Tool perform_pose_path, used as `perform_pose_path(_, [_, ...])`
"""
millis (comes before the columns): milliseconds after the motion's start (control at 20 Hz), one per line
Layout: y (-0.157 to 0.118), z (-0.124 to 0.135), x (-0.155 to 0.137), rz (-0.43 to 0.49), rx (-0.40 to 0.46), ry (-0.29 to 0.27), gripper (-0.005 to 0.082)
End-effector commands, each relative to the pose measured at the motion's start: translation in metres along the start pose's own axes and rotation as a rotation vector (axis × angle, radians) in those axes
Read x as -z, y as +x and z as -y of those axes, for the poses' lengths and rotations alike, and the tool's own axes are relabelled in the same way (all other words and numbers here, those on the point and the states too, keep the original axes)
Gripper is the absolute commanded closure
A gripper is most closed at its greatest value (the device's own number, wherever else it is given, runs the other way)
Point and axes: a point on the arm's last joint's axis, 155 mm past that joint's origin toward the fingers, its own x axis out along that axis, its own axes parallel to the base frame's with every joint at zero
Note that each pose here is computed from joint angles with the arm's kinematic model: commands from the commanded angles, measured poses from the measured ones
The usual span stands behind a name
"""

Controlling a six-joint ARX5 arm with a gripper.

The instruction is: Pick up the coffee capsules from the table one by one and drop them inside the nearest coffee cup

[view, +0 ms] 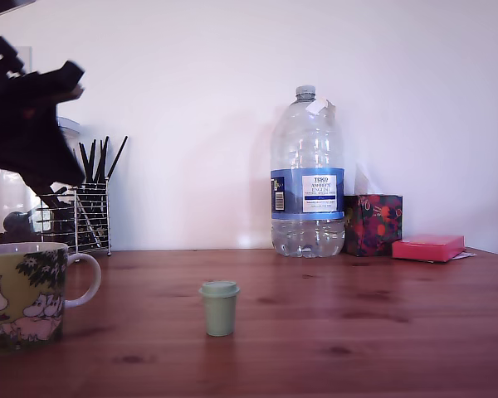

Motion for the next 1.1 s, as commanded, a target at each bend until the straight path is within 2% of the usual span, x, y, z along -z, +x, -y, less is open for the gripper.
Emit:
perform_pose_path(0, [-0.002,0.015,-0.009,0.035,0.042,-0.027,0.0790])
perform_pose_path(100, [-0.003,0.029,-0.009,0.037,0.081,-0.051,0.0790])
perform_pose_path(300, [-0.003,0.052,-0.006,0.030,0.148,-0.067,0.0790])
perform_pose_path(550, [0.009,0.084,-0.008,0.054,0.217,-0.110,0.0791])
perform_pose_path(700, [0.018,0.096,-0.007,0.083,0.185,-0.133,0.0790])
perform_pose_path(850, [0.024,0.097,-0.007,0.137,0.090,-0.193,0.0790])
perform_pose_path(1050, [0.033,0.103,0.016,0.135,-0.005,-0.209,0.0790])
